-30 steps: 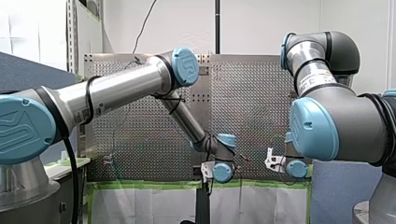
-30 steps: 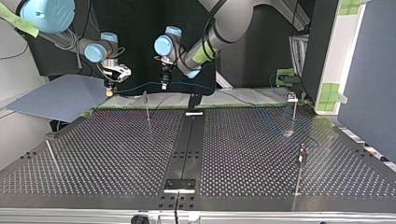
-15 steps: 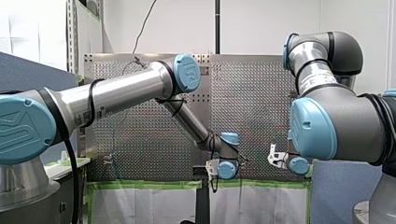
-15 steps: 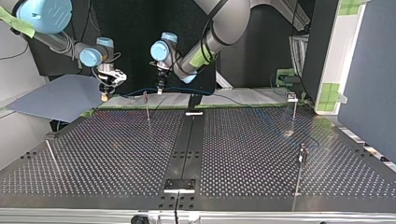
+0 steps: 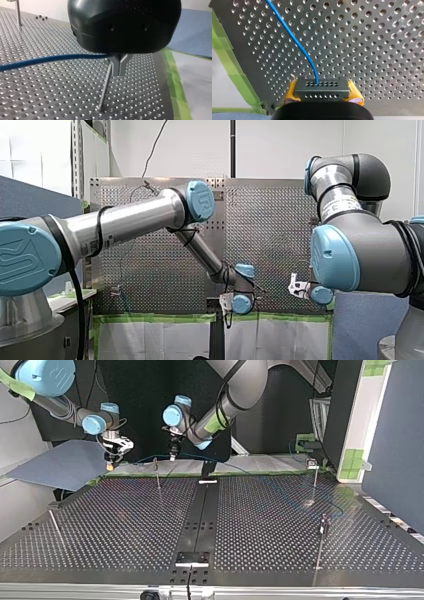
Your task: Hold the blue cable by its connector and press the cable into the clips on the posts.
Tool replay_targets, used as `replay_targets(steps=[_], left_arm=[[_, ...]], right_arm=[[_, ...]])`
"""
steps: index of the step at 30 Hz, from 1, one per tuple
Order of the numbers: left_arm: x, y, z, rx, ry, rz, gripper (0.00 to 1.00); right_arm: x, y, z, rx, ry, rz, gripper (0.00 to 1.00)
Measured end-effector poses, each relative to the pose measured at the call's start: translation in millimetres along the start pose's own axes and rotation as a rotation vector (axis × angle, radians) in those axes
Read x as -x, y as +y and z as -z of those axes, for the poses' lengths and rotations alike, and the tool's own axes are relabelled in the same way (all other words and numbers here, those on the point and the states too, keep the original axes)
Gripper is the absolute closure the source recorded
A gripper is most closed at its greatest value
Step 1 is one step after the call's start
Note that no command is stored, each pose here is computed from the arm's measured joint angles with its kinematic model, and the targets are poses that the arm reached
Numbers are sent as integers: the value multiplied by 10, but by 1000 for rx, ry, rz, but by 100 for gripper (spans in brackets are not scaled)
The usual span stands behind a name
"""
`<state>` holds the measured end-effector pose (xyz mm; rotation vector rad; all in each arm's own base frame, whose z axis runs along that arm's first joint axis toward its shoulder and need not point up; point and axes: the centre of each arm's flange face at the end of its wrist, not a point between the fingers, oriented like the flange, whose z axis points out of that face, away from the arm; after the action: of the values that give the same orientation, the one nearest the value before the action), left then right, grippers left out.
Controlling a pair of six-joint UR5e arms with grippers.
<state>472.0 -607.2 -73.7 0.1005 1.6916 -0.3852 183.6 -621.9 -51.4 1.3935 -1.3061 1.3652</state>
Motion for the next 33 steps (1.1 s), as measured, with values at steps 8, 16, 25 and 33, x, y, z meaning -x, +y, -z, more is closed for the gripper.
replay_targets(steps=[8,16,25,33], left_arm=[[-58,-28,-54,-12,0,5,100],[-38,-18,-86,-9,2,5,100],[-9,4,-117,-4,5,3,100],[34,32,-181,-9,-1,16,100]], right_arm=[[4,-8,-6,-11,5,-3,100],[-8,-3,-34,-12,10,-4,100],[-42,-1,-84,-15,20,-5,100],[-95,-3,-160,-21,34,-9,100]])
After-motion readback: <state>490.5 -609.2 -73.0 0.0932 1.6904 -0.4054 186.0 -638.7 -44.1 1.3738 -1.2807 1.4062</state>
